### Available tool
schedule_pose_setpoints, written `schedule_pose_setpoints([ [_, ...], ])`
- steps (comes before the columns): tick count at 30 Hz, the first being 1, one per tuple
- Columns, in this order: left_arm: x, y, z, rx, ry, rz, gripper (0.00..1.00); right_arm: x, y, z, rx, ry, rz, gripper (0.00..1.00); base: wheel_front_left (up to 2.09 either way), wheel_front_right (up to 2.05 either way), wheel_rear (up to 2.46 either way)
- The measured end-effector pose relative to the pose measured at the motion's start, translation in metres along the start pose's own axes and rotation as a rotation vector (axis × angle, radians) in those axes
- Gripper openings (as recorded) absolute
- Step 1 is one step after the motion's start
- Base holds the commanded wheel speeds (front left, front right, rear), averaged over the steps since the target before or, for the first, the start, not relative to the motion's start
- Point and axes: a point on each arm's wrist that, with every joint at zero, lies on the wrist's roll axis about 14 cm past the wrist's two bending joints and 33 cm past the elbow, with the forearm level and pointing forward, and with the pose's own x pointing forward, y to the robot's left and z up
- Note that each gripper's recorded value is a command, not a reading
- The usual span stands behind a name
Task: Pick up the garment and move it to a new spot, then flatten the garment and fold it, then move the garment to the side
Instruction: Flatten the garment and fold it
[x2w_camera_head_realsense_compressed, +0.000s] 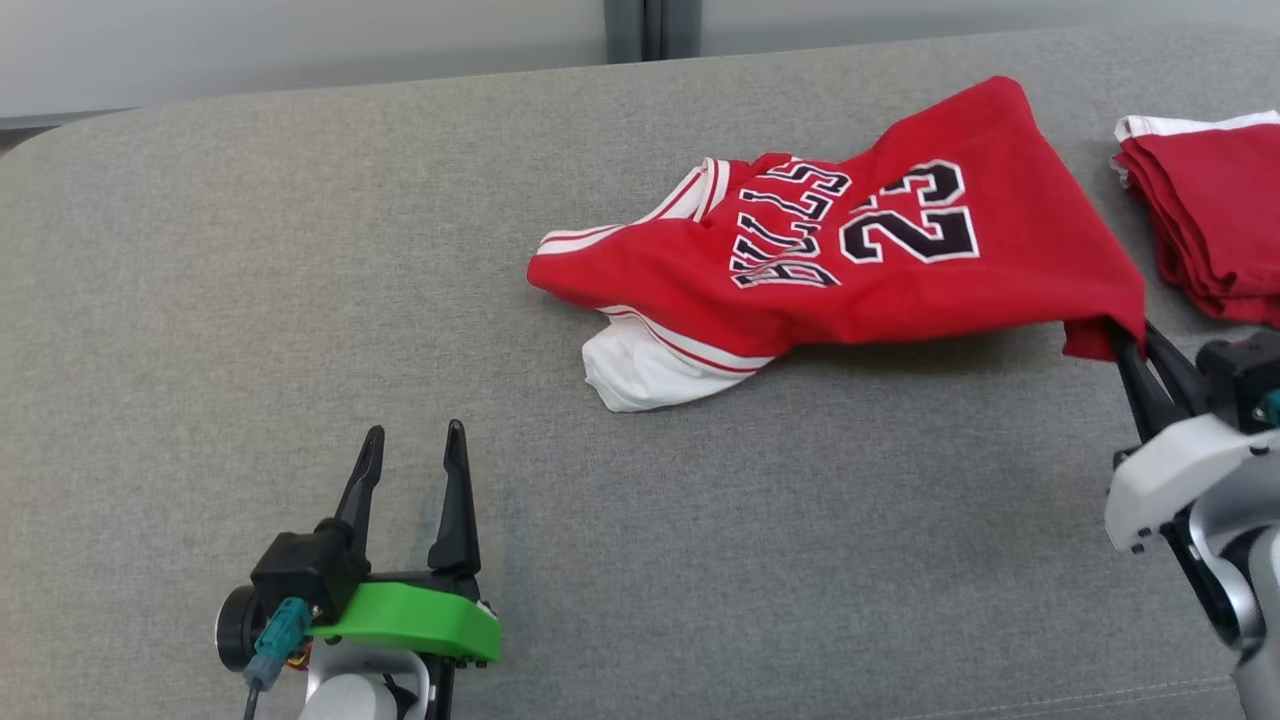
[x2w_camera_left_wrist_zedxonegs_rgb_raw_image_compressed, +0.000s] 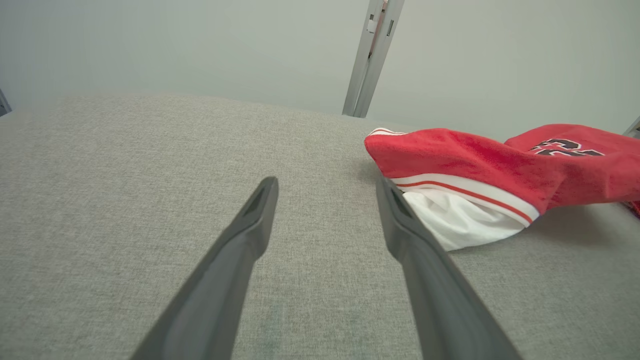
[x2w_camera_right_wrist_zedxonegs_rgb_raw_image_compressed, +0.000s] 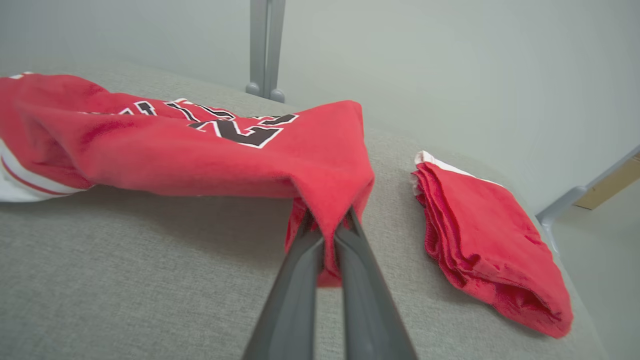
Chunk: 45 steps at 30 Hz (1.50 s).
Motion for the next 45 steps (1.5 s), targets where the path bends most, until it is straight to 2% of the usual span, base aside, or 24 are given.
schedule_pose_setpoints([
  [5, 0.003, -0.002, -0.006, -0.002, 0.015, -0.011, 1.0, -0.027, -0.009, -0.032, 0.087, 0.112, -0.072, 0.0, 0.0, 0.0, 0.0],
  [7, 0.004, -0.001, -0.008, -0.002, 0.021, -0.009, 1.0, -0.031, -0.007, -0.046, 0.119, 0.148, -0.091, 0.46, 0.0, 0.0, 0.0],
  [8, 0.005, -0.001, -0.009, 0.0, 0.023, -0.011, 1.0, -0.033, -0.005, -0.055, 0.142, 0.173, -0.1, 0.92, 0.0, 0.0, 0.0],
  [9, 0.006, -0.001, -0.009, 0.002, 0.024, -0.012, 1.0, -0.035, -0.004, -0.064, 0.16, 0.195, -0.11, 1.0, 0.0, 0.0, 0.0],
  [12, 0.006, 0.001, -0.008, 0.004, 0.022, -0.01, 1.0, -0.037, -0.003, -0.08, 0.183, 0.227, -0.131, 1.0, 0.0, 0.0, 0.0],
  [16, 0.005, 0.002, -0.003, 0.011, 0.008, -0.005, 1.0, -0.038, -0.004, -0.072, 0.202, 0.175, -0.15, 1.0, 0.0, 0.0, 0.0],
  [22, 0.004, -0.008, 0.004, 0.019, -0.012, -0.04, 1.0, -0.042, -0.028, -0.006, 0.157, -0.07, -0.217, 1.0, 0.0, 0.0, 0.0],
  [27, 0.012, -0.032, 0.001, 0.036, -0.001, -0.128, 1.0, -0.046, -0.018, 0.034, 0.192, -0.229, -0.216, 1.0, 0.0, 0.0, 0.0],
  [32, 0.033, -0.05, -0.007, 0.062, 0.04, -0.21, 1.0, -0.036, 0.008, 0.037, 0.246, -0.251, -0.156, 1.0, 0.0, 0.0, 0.0],
  [37, 0.055, -0.066, -0.031, 0.08, 0.148, -0.298, 1.0, -0.024, 0.026, 0.026, 0.29, -0.231, -0.116, 1.0, 0.0, 0.0, 0.0],
  [45, 0.087, -0.069, -0.06, 0.134, 0.252, -0.354, 1.0, -0.018, 0.028, 0.009, 0.303, -0.202, -0.126, 1.0, 0.0, 0.0, 0.0],
])
